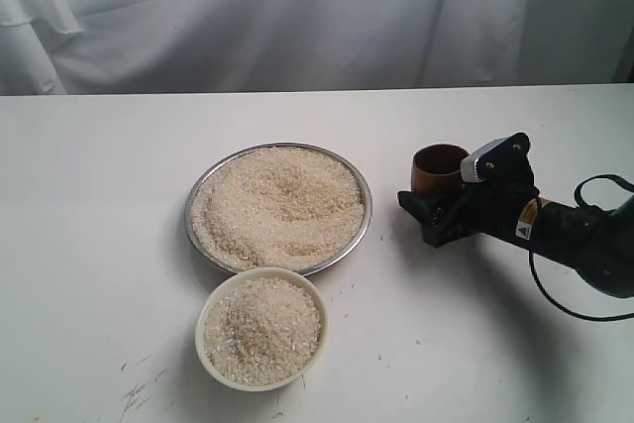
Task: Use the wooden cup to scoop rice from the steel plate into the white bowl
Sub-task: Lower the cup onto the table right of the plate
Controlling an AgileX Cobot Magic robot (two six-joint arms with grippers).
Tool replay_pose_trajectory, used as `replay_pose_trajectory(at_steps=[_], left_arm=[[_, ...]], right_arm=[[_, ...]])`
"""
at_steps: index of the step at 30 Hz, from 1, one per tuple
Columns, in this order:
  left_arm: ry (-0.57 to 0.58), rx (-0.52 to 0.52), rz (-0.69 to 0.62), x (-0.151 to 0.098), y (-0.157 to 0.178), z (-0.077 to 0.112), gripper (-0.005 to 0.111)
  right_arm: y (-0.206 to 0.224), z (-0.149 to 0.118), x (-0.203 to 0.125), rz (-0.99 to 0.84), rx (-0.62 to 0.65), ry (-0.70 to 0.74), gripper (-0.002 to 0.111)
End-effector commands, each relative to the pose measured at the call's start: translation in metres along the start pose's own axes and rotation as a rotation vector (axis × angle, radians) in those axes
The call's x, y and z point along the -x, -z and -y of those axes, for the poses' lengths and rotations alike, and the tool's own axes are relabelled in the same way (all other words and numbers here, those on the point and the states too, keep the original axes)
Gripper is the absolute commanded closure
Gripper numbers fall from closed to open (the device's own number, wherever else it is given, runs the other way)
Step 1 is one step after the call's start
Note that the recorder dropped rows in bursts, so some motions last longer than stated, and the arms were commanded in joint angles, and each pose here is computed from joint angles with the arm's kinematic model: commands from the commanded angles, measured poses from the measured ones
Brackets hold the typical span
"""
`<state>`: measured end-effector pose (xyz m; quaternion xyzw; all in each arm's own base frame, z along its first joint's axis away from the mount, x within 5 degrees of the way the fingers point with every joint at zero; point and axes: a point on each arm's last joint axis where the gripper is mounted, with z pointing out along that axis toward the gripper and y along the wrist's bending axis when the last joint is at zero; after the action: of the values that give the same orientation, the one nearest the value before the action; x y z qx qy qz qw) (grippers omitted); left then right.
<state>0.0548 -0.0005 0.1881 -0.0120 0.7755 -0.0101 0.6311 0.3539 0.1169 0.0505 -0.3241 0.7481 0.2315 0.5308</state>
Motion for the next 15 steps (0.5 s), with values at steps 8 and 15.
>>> replay_pose_trajectory(at_steps=[8, 15], left_arm=[[0.004, -0.002, 0.007, -0.0007, 0.0000, 0.0001, 0.107], [0.004, -0.002, 0.007, -0.0007, 0.0000, 0.0001, 0.107]], right_arm=[[-0.0161, -0.0005, -0.0082, 0.071, 0.120, 0.036, 0.108], [-0.0175, 0.0010, -0.0110, 0.029, 0.117, 0.048, 0.100]])
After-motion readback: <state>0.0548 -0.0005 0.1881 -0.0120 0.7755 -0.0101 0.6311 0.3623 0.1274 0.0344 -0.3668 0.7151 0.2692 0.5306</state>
